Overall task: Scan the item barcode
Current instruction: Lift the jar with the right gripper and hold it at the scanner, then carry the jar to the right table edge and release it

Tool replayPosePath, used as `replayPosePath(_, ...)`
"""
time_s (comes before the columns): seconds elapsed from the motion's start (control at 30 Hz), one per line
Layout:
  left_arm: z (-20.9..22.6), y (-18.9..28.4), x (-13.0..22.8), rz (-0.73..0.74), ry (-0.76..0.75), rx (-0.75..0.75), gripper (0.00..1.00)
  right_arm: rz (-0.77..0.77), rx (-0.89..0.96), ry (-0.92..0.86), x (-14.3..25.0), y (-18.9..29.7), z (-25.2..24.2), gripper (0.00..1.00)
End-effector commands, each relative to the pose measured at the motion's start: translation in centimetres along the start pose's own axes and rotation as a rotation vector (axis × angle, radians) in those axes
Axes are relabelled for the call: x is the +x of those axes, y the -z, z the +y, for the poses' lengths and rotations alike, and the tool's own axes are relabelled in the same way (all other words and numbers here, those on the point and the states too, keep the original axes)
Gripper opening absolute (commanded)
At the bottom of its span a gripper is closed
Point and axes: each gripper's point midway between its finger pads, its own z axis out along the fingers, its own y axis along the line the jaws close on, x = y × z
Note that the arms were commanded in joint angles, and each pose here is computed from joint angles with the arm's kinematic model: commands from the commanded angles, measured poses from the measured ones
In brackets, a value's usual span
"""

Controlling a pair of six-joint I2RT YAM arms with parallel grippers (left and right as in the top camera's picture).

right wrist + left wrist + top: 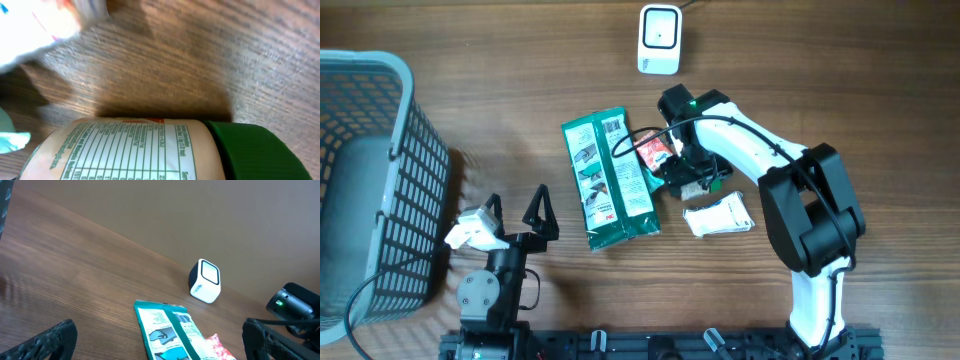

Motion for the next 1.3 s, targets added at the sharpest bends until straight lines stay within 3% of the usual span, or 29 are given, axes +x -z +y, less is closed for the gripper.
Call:
replayPosePath(0.0,0.0,0.0,0.2,0.004,-0.016,0.006,1.00,-0.039,-0.006,-0.007,-1.7,0.8,0.3,0.67)
replayPosePath(0.17,0.0,0.0,0.2,0.004,-0.016,0.006,1.00,-0.056,-0.019,-0.075,-2.4,7.3,0.7,0.65)
replayPosePath(0.23,0.0,0.0,0.2,0.004,-0.016,0.006,1.00,-0.104,-0.042,-0.205,-2.8,10.4,0.9,0.65)
replayPosePath(0.3,0.0,0.0,0.2,0.004,-0.016,0.006,1.00,-0.104,-0.096,-0.337,-2.5,12.1,1.6,0.69)
replayPosePath(0.4,0.0,0.0,0.2,0.004,-0.016,0.006,1.00,-0.140,-0.116,-0.356,-3.3,13.0,1.8,0.69)
replayPosePath(0.5,0.0,0.0,0.2,0.004,-0.016,0.006,1.00,-0.343,-0.038,-0.365,-7.6,14.1,0.1,0.66)
replayPosePath(0.63,0.0,0.0,0.2,0.004,-0.016,0.006,1.00,-0.760,0.054,-0.313,-15.9,18.9,-1.9,0.66)
replayPosePath(0.7,0.0,0.0,0.2,0.004,-0.016,0.006,1.00,-0.938,0.118,-0.309,-19.3,20.7,-3.0,0.73)
replayPosePath(0.77,0.0,0.0,0.2,0.004,-0.016,0.006,1.00,-1.049,0.131,-0.293,-22.6,20.6,-2.9,0.77)
replayPosePath(0.87,0.0,0.0,0.2,0.004,-0.016,0.006,1.00,-1.185,0.190,-0.163,-27.6,18.2,-2.3,0.73)
replayPosePath(1.03,0.0,0.0,0.2,0.004,-0.016,0.006,1.00,-1.313,0.267,-0.169,-30.8,15.6,-3.3,0.72)
replayPosePath(1.27,0.0,0.0,0.2,0.004,-0.016,0.006,1.00,-1.353,0.322,-0.244,-29.1,21.4,-5.8,0.77)
